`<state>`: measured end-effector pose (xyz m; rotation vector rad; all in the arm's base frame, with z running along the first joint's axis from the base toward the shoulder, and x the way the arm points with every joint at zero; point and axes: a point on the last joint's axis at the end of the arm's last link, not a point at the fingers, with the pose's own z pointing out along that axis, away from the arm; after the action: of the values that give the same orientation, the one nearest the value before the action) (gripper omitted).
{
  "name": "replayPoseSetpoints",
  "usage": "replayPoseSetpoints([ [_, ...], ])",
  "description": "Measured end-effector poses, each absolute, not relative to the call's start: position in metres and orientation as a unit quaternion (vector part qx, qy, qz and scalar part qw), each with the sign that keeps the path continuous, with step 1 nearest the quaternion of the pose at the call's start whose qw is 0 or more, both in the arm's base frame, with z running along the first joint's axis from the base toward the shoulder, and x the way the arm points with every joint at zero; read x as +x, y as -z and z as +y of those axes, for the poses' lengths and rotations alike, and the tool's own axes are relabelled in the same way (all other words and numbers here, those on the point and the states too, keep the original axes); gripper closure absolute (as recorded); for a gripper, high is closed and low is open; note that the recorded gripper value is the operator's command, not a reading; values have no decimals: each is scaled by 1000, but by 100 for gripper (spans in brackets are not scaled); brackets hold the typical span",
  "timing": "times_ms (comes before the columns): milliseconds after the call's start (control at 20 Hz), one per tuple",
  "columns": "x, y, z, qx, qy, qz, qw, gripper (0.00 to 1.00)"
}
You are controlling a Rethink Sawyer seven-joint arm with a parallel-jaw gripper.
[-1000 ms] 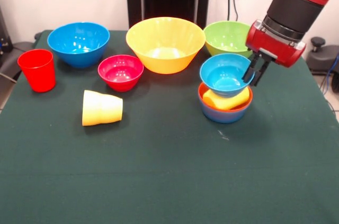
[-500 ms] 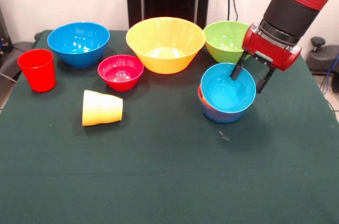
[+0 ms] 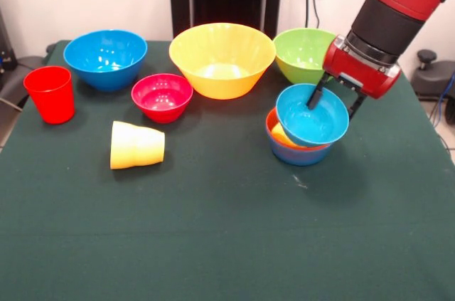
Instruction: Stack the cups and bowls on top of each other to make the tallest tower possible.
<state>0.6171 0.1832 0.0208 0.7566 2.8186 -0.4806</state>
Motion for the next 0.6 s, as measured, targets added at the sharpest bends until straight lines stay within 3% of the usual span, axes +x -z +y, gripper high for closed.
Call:
replayPoseSetpoints([
  [600, 616, -23, 185, 257, 161, 948, 93, 0],
])
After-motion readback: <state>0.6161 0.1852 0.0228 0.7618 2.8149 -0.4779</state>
